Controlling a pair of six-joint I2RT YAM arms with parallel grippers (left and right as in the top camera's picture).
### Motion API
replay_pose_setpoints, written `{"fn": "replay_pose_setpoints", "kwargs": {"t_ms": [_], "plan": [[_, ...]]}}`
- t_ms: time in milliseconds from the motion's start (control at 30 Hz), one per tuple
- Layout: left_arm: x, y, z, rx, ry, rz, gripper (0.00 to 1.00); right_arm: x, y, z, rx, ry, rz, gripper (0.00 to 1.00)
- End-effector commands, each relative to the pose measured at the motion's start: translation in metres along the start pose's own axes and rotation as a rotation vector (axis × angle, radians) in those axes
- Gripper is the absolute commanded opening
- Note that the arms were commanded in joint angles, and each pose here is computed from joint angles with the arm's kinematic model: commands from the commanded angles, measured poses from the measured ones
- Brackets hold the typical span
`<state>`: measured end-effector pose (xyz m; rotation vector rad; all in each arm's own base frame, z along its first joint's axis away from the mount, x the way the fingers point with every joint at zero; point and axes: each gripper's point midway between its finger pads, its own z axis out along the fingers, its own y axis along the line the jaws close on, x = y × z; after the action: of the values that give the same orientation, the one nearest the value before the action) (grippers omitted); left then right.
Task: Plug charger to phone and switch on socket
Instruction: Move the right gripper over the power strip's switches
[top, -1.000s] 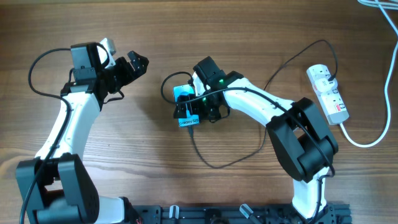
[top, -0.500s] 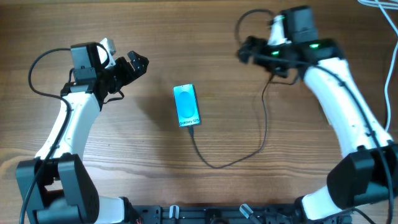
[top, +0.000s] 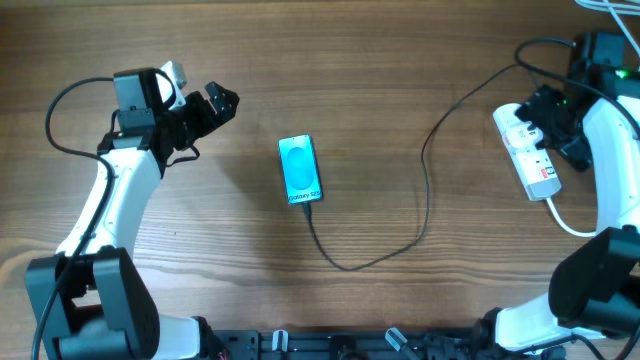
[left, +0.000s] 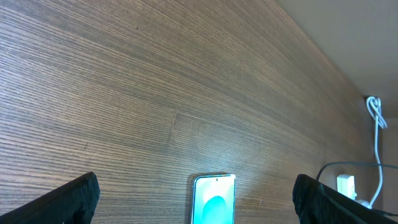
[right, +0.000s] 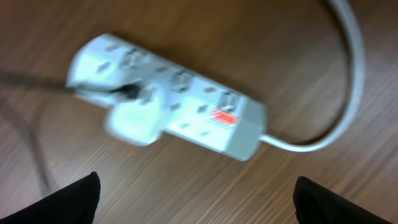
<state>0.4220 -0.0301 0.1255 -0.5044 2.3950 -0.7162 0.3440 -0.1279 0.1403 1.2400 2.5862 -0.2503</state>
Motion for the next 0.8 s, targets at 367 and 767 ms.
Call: {"fn": "replay_pose_setpoints", "kwargs": {"t_ms": [367,767], "plan": [[-0.003,0.001,-0.001,-0.006,-0.011,0.01,1.0,-0.05,-0.055,0.037,0.042,-0.105,0.097,1.0],[-0.003,0.001,-0.001,-0.007,-0.011,0.01,1.0,-0.001,-0.041,0.134,0.055,0.189,-0.08,1.0]]}}
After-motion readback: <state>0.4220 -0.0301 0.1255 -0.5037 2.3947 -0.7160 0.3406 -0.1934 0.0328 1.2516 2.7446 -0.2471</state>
